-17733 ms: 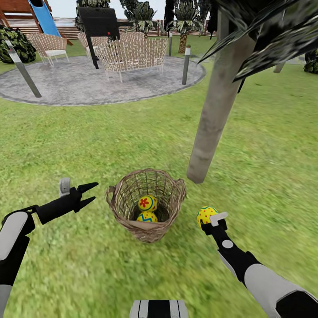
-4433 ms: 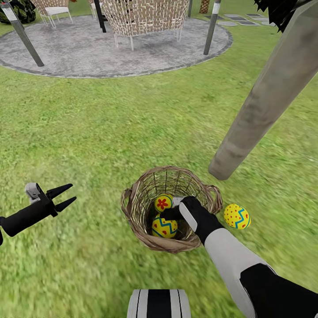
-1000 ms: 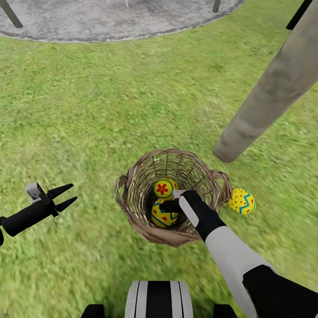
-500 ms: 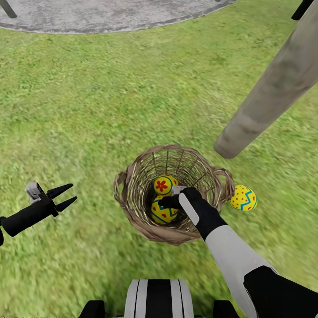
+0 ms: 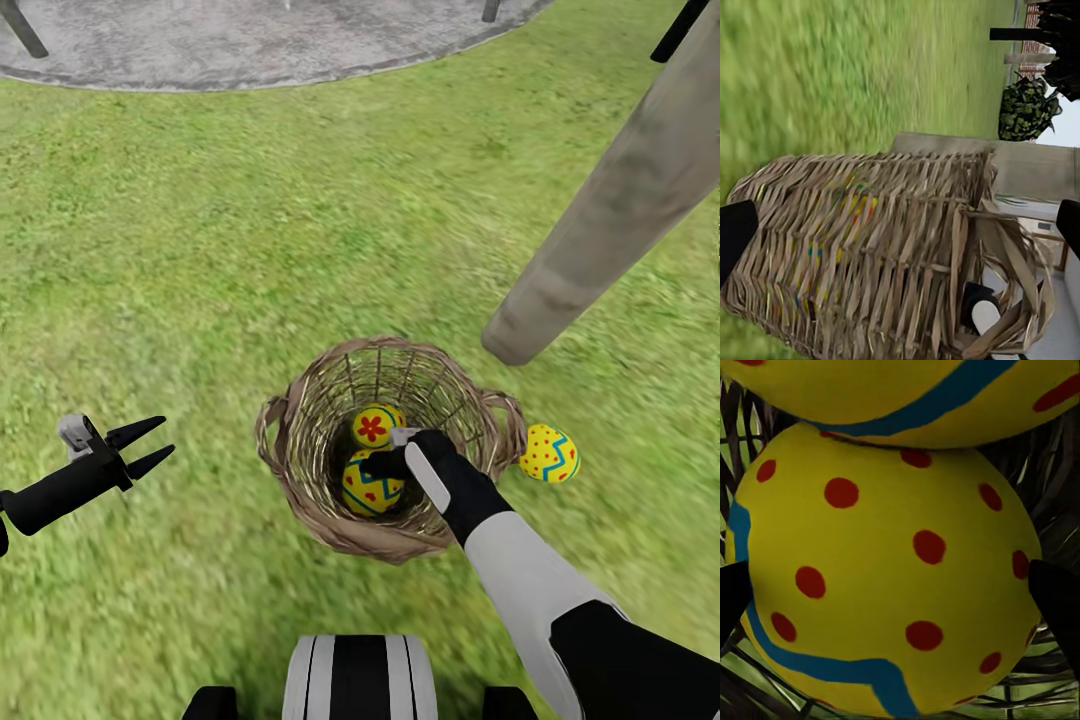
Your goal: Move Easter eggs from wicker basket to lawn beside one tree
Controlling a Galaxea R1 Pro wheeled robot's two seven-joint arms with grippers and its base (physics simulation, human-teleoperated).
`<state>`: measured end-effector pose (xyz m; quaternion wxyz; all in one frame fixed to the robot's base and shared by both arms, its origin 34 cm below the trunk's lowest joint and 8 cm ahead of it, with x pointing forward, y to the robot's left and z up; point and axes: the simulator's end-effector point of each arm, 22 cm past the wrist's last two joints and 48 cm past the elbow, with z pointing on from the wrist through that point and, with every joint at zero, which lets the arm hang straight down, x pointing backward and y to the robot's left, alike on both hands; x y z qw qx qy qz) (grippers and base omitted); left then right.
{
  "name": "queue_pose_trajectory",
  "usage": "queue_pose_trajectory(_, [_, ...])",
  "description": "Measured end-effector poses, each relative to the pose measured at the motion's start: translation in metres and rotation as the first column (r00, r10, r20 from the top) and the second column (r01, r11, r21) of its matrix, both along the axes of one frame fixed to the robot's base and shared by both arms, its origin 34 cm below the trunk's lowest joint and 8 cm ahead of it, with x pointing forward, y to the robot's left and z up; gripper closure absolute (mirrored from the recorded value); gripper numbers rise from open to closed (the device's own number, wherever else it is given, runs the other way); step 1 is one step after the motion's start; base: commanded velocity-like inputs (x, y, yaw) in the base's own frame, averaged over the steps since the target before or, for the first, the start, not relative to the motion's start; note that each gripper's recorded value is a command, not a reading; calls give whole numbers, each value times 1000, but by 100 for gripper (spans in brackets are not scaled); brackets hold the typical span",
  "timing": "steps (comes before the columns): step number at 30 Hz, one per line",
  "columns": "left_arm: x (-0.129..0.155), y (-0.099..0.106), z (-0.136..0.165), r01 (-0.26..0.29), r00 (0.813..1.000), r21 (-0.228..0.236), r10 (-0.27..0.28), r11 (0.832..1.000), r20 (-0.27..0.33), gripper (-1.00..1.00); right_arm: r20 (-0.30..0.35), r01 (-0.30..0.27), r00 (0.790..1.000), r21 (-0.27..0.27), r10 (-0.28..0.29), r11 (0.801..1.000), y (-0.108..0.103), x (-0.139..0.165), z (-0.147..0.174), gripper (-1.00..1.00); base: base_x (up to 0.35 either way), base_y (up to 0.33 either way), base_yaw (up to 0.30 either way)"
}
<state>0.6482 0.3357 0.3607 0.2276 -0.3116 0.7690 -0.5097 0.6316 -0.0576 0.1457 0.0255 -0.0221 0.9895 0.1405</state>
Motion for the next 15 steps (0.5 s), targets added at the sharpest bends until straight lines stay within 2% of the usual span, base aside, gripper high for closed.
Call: queue_pose_trajectory(15, [2, 0, 7, 0, 1000, 0, 0, 1000, 12, -100, -10, -2, 1000, -6, 2, 1000, -1, -4, 1, 100, 0, 0, 0])
